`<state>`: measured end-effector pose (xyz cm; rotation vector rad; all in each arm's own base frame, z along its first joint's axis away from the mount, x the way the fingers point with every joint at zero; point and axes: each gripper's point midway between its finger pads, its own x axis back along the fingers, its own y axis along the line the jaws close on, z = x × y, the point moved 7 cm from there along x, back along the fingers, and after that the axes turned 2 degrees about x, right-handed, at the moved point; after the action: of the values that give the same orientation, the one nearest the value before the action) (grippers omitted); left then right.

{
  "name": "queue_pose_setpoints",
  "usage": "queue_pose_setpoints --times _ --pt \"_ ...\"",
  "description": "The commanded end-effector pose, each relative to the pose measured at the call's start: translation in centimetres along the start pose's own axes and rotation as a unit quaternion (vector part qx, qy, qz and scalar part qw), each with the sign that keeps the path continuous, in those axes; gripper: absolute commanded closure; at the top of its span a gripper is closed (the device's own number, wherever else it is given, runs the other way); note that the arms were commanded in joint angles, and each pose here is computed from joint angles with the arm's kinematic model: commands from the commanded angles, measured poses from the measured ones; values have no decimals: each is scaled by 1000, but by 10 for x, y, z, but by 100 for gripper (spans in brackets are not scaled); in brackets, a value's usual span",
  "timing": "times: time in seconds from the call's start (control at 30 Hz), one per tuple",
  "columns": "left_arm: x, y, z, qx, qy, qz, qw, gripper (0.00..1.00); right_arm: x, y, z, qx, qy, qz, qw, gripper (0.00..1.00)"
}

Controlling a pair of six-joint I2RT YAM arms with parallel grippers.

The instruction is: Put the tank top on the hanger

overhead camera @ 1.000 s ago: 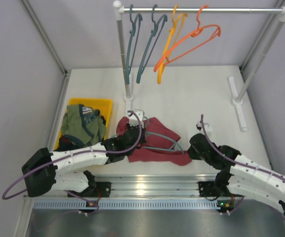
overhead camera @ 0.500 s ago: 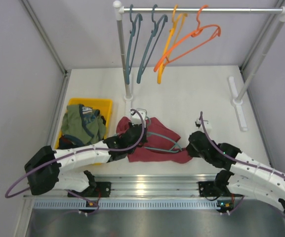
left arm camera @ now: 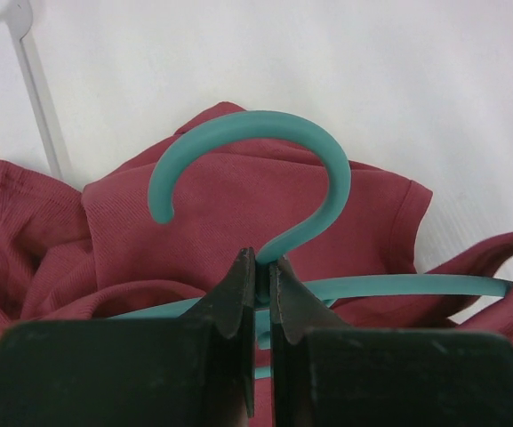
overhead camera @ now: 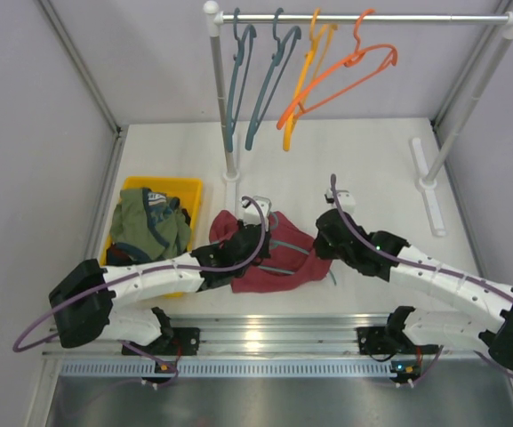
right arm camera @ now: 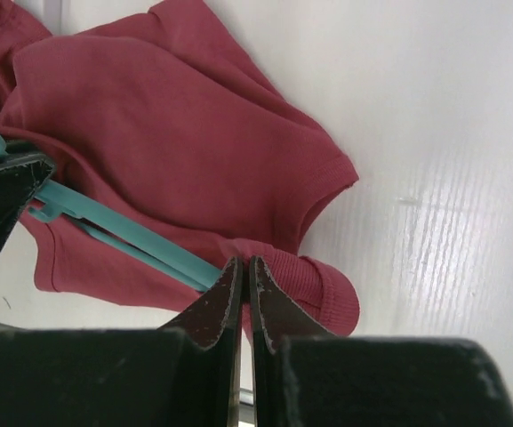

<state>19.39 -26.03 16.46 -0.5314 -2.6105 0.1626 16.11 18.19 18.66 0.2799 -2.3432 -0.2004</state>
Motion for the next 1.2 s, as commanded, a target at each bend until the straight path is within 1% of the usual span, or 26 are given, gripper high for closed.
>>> queue_pose_setpoints --times 0.0,0.3,0.37,0.6,0.63,0.7,0.73,0.8,0.83,0.93,1.0,1.03,1.07,1.17 --pt "2 -15 -22 25 -38 19 999 100 3 29 -26 1 -32 -51 998 100" --pt "6 -21 -26 26 -44 26 998 100 0 55 -44 2 -40 -96 995 100" --pt "7 -22 -26 27 -44 27 998 100 -2 60 -42 4 -36 -114 993 100" --pt "11 -22 -30 26 -47 30 998 100 -2 67 -40 12 -49 -177 983 99" --pt "13 -21 -31 27 -48 32 998 100 -3 66 -37 16 -48 -187 981 93" --pt "16 -21 -34 27 -52 34 998 100 1 62 -39 16 -57 -195 979 84" --pt "16 -20 -34 24 -49 30 998 100 1 58 -35 27 -56 -194 979 74" --pt "20 -19 -37 25 -53 33 998 100 7 53 -37 32 -67 -200 977 65" --pt "21 -19 -38 25 -54 35 998 100 9 50 -35 46 -67 -205 975 57" --pt "25 -19 -42 25 -57 41 997 100 19 43 -35 72 -83 -220 969 46" --pt "28 -21 -44 21 -55 50 997 100 28 40 -37 85 -100 -234 963 43" --pt "29 -21 -45 20 -55 52 997 100 30 38 -35 106 -103 -242 959 40" --pt "30 -22 -45 18 -53 57 997 100 34 36 -35 115 -110 -247 956 39" --pt "34 -22 -48 18 -57 63 996 100 34 30 -30 150 -104 -247 952 37"
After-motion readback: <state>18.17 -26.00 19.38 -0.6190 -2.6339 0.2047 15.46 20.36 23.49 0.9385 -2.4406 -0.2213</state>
